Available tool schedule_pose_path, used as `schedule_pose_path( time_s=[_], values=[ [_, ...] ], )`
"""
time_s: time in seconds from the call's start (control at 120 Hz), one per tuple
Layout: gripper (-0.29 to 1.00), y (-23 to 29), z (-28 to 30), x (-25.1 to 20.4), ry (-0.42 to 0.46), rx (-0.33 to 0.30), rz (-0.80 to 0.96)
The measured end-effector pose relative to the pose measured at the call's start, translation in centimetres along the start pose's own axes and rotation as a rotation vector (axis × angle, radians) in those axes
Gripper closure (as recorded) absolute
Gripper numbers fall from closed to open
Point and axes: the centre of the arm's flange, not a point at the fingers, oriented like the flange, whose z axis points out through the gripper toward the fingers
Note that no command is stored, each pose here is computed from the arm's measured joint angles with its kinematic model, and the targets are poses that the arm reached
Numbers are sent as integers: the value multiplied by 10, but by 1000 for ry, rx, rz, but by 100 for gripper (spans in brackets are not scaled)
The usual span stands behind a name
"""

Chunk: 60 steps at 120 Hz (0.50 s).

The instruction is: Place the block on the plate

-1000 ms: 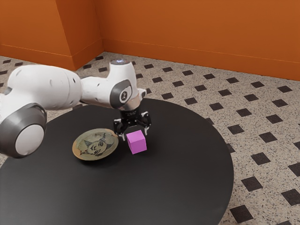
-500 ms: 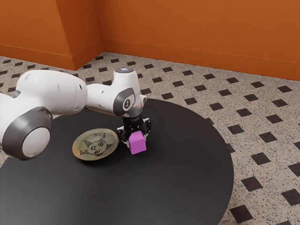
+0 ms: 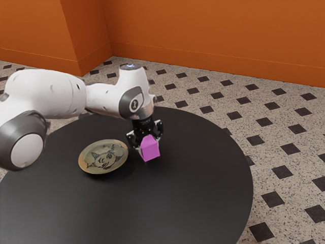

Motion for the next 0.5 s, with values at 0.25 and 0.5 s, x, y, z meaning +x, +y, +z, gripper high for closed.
schedule_pose_path(
  time_s=[0.25,0.5],
  values=[
    [29,-70,-37,62,-13,-25,-152],
    [29,-132,-17,114,-23,26,-277]
  ],
)
